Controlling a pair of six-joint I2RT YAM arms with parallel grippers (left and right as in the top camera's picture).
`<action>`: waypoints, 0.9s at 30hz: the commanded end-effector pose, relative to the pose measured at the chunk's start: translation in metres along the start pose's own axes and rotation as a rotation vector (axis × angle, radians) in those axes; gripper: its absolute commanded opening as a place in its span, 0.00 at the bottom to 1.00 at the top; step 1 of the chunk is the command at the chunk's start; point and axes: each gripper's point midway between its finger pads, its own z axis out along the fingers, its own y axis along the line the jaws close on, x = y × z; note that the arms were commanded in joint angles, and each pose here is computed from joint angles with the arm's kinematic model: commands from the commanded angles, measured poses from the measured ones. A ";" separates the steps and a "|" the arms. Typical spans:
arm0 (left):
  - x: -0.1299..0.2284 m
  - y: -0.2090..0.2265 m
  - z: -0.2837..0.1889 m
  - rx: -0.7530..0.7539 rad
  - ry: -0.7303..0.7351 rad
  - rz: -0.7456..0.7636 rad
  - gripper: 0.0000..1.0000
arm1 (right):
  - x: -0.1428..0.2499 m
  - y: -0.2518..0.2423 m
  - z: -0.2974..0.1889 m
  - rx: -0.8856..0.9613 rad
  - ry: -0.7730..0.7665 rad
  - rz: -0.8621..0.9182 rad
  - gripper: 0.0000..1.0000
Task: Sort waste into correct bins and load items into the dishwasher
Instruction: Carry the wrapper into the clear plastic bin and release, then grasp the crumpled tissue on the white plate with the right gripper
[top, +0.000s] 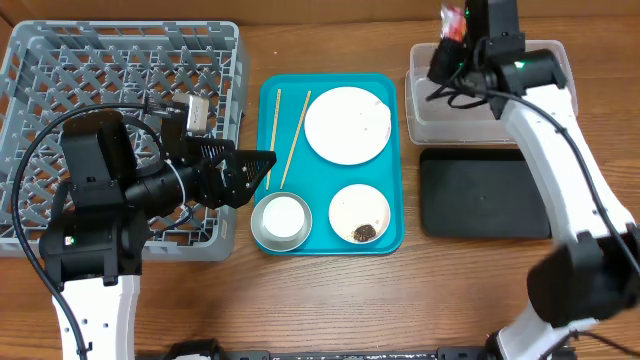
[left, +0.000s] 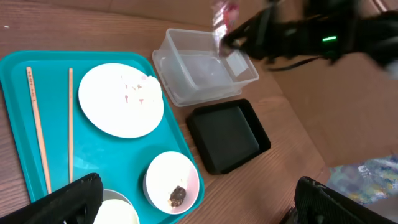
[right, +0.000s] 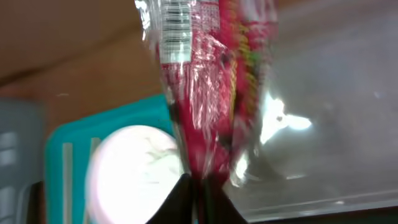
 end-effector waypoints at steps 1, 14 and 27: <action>-0.004 -0.007 0.000 0.028 -0.002 0.002 1.00 | 0.023 -0.017 0.031 0.051 0.089 0.016 0.36; -0.004 -0.007 0.000 0.028 -0.001 0.001 1.00 | 0.051 0.101 -0.029 -0.321 0.084 -0.408 0.43; -0.004 -0.007 0.000 0.028 -0.001 0.001 1.00 | 0.096 0.099 0.071 0.024 0.037 -0.556 0.58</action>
